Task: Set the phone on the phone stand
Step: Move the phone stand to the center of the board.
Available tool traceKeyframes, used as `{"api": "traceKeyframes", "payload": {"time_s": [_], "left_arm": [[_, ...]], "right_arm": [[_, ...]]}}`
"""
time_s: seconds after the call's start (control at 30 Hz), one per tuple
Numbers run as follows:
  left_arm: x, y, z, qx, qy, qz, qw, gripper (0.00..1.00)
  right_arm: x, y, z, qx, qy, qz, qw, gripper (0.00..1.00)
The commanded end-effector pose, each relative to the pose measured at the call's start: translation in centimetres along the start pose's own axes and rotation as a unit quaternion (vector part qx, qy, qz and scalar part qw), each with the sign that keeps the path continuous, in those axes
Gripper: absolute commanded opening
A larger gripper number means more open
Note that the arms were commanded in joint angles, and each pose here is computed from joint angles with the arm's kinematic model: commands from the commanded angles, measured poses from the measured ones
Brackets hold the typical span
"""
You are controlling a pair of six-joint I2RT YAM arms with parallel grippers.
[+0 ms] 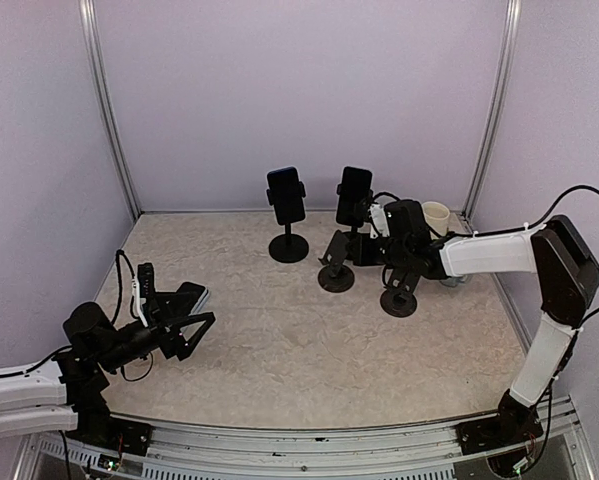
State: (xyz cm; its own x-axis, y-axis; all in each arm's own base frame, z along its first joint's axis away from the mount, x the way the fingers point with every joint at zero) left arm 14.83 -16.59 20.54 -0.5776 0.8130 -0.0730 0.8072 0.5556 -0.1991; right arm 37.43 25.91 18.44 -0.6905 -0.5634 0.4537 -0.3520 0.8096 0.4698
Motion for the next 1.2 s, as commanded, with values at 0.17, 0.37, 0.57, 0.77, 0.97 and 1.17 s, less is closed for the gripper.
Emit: {"api": "traceKeyframes", "payload": {"time_s": [0.17, 0.37, 0.57, 0.77, 0.97, 1.17], "left_arm": [[0.0, 0.0, -0.5, -0.014, -0.002, -0.011, 1.0, 0.99], [-0.1, 0.7, -1.2, -0.031, 0.019, -0.052, 0.998, 0.99], [-0.2, 1.5, -1.7, -0.033, 0.042, -0.1, 0.994, 0.99], [-0.2, 2.4, -1.8, -0.023, 0.063, -0.145, 0.987, 0.99], [0.5, 3.8, -2.0, 0.047, 0.044, -0.225, 0.972, 0.99], [1.6, 4.6, -1.9, 0.041, 0.043, -0.271, 0.961, 0.99]], "right_arm": [[2.1, 4.0, -1.9, 0.044, 0.019, -0.103, 0.994, 0.0], [2.8, 6.0, -1.8, 0.061, 0.042, -0.16, 0.984, 0.0], [2.5, 7.8, -1.2, 0.076, 0.069, -0.214, 0.971, 0.0], [2.0, 9.5, -0.7, 0.095, 0.091, -0.258, 0.957, 0.0], [0.8, 10.5, 0.1, 0.11, 0.129, -0.302, 0.938, 0.0], [0.1, 11.1, 0.7, 0.13, 0.154, -0.321, 0.925, 0.0]]}}
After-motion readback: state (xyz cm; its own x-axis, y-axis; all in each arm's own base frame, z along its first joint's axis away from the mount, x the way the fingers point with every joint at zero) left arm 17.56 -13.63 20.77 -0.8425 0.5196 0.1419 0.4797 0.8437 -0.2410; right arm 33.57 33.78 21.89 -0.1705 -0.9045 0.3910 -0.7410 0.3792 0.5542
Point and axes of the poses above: each gripper's point midway between its finger pads, its own x axis back along the fingers, its own y axis along the line the jaws close on, z = x × y, the point moved 7 cm from there along x, back along the fingers, and after that the axes turned 8 degrees about -x, right-handed, at the moved point
